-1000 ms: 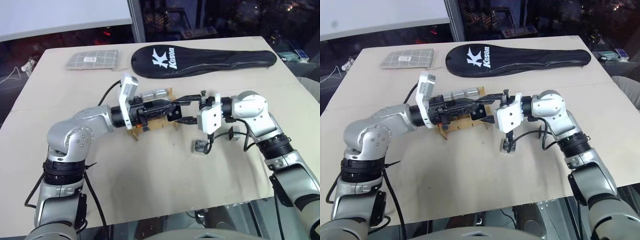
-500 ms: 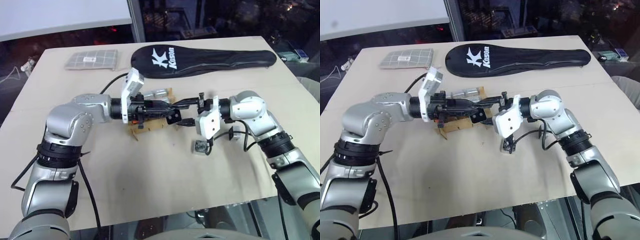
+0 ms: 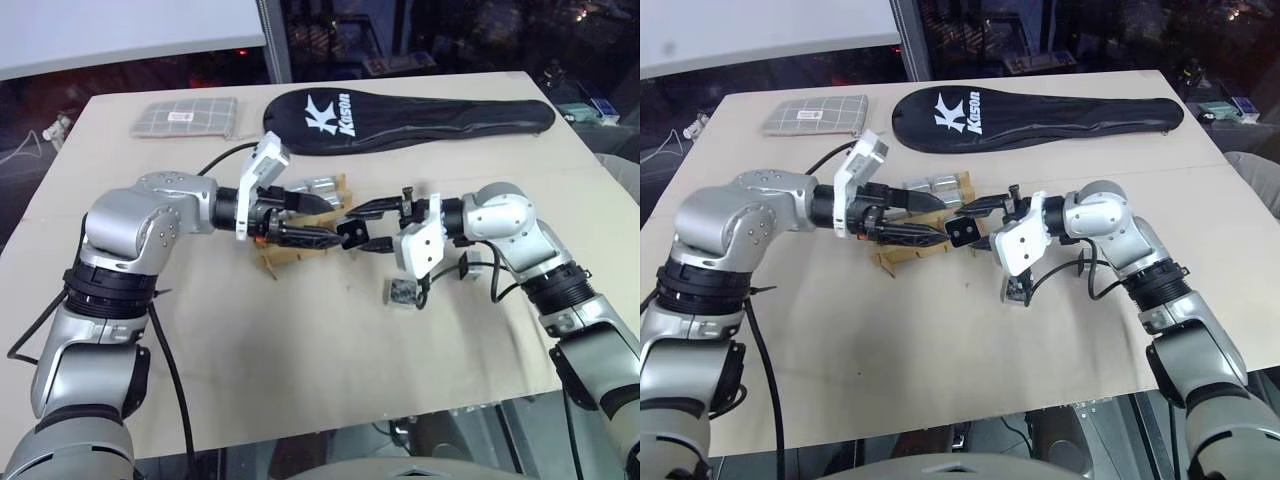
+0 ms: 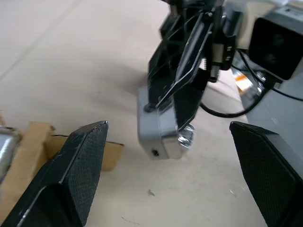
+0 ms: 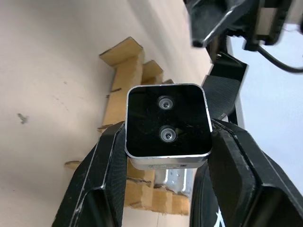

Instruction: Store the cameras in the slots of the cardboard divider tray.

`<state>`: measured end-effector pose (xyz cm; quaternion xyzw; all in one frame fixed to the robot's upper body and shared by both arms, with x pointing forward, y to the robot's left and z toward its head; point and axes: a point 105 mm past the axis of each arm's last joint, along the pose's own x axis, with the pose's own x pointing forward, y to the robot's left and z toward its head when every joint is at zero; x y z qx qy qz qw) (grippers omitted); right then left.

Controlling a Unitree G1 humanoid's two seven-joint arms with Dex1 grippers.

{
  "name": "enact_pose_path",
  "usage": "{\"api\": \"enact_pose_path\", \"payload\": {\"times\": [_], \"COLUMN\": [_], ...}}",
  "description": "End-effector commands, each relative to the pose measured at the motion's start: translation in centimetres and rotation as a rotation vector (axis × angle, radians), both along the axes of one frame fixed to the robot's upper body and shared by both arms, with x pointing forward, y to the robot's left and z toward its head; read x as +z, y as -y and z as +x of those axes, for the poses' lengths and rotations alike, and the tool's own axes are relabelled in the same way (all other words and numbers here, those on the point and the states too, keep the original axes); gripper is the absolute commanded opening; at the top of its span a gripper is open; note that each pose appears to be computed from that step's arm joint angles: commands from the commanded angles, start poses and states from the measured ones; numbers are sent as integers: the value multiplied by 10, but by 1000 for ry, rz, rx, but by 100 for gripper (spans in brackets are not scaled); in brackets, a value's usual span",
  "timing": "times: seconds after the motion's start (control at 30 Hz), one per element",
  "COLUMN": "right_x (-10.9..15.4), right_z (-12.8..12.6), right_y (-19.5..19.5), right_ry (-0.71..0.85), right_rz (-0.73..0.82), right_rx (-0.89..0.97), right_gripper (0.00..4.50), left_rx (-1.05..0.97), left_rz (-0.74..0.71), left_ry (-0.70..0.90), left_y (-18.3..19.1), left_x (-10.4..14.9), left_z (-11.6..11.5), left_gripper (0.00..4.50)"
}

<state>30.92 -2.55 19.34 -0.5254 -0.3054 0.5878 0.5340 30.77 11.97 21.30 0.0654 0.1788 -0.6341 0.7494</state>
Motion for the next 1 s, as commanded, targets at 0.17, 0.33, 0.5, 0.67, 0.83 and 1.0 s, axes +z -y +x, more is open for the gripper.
{"api": "enact_pose_path", "payload": {"times": [0.17, 0.33, 0.5, 0.67, 0.83, 1.0], "right_x": [20, 18, 16, 7, 15, 19], "right_z": [-7, -7, -7, -3, -7, -15], "right_y": [-8, -6, -6, 0, -1, 18], "right_ry": [83, 79, 69, -23, -74, -261], "right_rz": [35, 29, 28, 0, 87, 187], "right_rx": [52, 44, 39, -18, -18, -56], "right_gripper": [187, 187, 187, 187, 413, 443], "left_rx": [-42, -33, -30, -35, -65, -54], "left_rz": [13, 12, 10, 20, 52, 31], "left_ry": [-9, 1, 8, 18, 89, 206], "left_y": [5, 4, 3, 1, -8, -22], "left_x": [0, 2, 1, 0, 1, 15], "left_z": [0, 3, 4, 1, 1, 7], "left_gripper": [257, 72, 72, 72, 72, 72]}}
